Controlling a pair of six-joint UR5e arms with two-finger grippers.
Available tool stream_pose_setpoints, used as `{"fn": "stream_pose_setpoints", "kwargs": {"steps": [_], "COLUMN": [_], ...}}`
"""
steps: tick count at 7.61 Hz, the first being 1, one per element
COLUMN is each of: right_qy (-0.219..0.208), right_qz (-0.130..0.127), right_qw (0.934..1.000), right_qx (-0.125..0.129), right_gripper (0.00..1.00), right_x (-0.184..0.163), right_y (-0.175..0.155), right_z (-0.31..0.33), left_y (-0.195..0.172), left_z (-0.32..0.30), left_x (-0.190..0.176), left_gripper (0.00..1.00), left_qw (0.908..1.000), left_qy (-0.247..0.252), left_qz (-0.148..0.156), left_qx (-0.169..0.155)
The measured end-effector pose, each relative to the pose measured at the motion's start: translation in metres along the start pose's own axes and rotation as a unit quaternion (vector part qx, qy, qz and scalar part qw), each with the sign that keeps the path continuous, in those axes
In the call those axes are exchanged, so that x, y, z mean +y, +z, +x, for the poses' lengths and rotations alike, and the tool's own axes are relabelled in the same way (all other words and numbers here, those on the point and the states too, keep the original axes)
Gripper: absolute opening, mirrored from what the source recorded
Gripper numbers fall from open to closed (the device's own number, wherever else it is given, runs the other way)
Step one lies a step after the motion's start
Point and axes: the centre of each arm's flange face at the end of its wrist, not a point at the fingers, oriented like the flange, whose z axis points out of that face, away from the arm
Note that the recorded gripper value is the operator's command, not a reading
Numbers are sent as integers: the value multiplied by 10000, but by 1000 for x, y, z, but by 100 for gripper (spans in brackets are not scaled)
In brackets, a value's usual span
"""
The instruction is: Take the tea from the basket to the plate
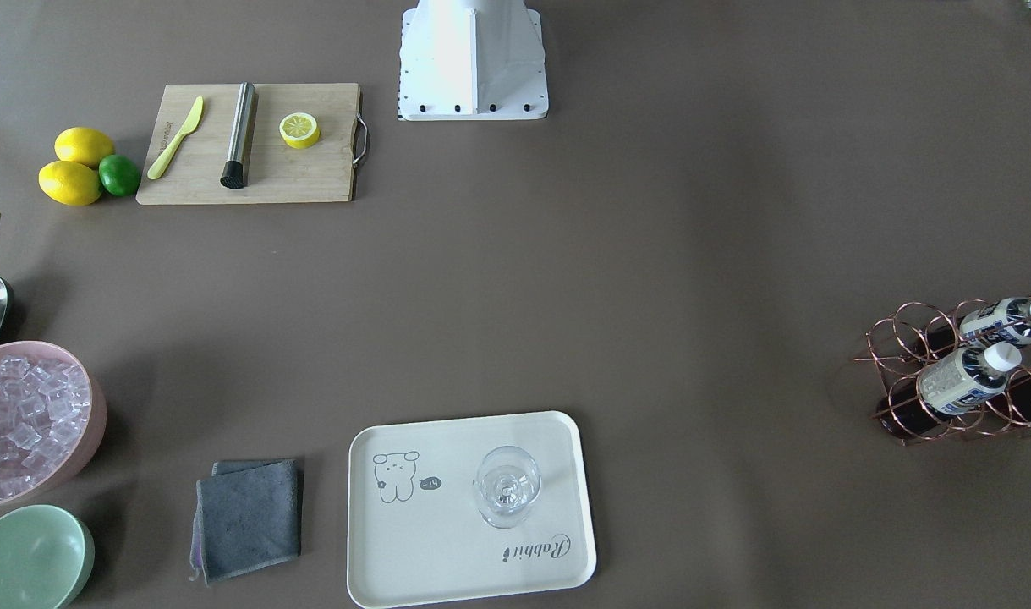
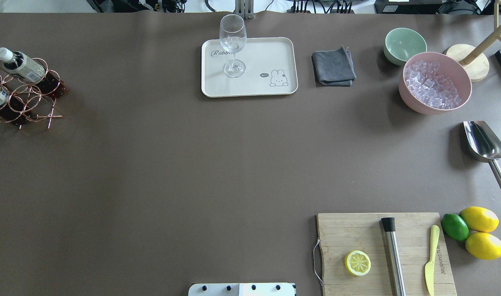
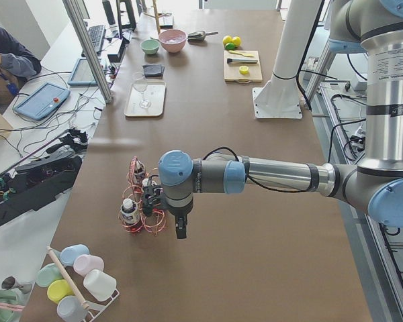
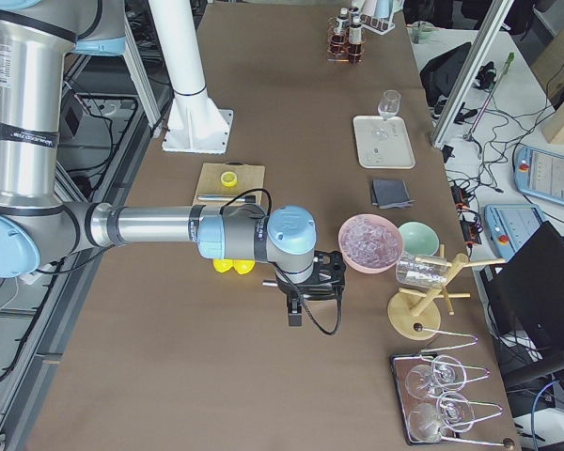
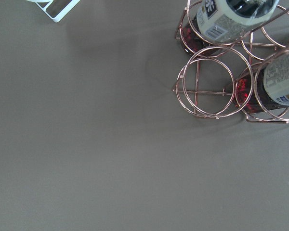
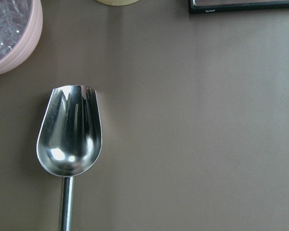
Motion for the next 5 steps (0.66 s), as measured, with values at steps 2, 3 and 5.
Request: {"fn": "stream_pose_setpoints", "kwargs": {"steps": [2, 3, 5], "right_qy": [0, 2, 1], "right_qz": [-4, -7, -9], "right_qw": [10000, 10000, 10000], "right_qx": [0, 0, 16], "right_gripper": [100, 100, 100], "right_x": [0, 0, -1], "right_y": [0, 1, 1], "right_z": [0, 0, 0], "left_y": [2, 2, 2], "left_z": [-1, -1, -1], "left_x": [1, 2, 2], "left_gripper": [99, 99, 99], "left_qw": [10000, 10000, 10000], "left_qy": [-12, -13, -13], "left_qz": [-18, -21, -24], "left_qx": [-1, -1, -1]}}
